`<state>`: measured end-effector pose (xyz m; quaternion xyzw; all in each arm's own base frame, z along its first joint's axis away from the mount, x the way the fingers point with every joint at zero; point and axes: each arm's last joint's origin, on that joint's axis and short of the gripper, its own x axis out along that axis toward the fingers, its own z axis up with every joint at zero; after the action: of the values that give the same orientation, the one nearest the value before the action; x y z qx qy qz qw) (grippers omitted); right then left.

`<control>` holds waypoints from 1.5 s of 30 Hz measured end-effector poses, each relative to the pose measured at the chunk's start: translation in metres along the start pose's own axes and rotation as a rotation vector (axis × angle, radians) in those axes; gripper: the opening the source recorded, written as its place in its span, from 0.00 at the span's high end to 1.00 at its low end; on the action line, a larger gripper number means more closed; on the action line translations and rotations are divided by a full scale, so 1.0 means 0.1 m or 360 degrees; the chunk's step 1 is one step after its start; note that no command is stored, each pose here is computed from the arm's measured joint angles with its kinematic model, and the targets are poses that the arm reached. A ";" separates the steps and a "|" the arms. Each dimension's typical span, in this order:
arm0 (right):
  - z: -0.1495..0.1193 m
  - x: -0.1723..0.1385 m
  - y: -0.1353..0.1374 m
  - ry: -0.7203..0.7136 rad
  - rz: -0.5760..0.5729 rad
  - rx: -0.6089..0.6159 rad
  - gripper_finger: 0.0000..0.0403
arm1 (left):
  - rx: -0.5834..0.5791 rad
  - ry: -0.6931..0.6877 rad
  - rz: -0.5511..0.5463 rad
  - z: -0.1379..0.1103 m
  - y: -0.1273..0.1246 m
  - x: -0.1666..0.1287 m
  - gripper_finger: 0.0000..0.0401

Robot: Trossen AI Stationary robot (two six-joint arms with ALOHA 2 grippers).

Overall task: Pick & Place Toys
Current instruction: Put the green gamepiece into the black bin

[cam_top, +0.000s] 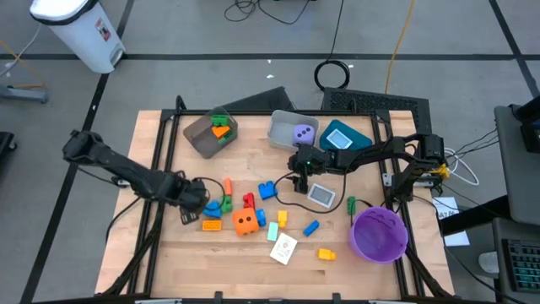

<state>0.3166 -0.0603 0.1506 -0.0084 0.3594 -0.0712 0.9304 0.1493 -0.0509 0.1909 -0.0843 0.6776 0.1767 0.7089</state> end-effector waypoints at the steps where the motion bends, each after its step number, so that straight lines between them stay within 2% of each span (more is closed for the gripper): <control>1: 0.00 0.00 0.00 -0.0001 0.0001 -0.0001 0.37 | 0.0011 -0.0030 0.0029 0.03 0.02 -0.05 0.55; 7: 0.00 0.00 0.00 -0.0004 0.0000 0.0000 0.37 | -0.0009 -0.0205 0.0101 0.29 0.17 -0.26 0.55; 15: 0.01 0.00 0.00 -0.0010 -0.0001 0.0000 0.37 | -0.0013 -0.0281 0.0160 0.51 0.43 -0.40 0.54; 23: 0.01 0.00 0.00 -0.0010 0.0000 -0.0001 0.37 | -0.0041 -0.0361 0.0156 0.66 0.63 -0.39 0.56; 28: 0.01 0.00 0.00 -0.0010 0.0000 0.0000 0.37 | -0.0044 -0.0433 0.0162 0.74 0.73 -0.39 0.53; 33: 0.01 0.00 0.00 -0.0010 -0.0001 0.0000 0.37 | -0.0052 -0.0454 0.0112 0.79 0.85 -0.38 0.54; 45: 0.01 0.00 0.00 -0.0010 0.0000 0.0000 0.37 | -0.0099 -0.0572 0.0192 0.90 1.25 -0.37 0.54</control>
<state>0.3170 -0.0602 0.1511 -0.0088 0.3566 -0.0712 0.9315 0.1873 0.0916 0.2483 -0.0326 0.5380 0.2520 0.8037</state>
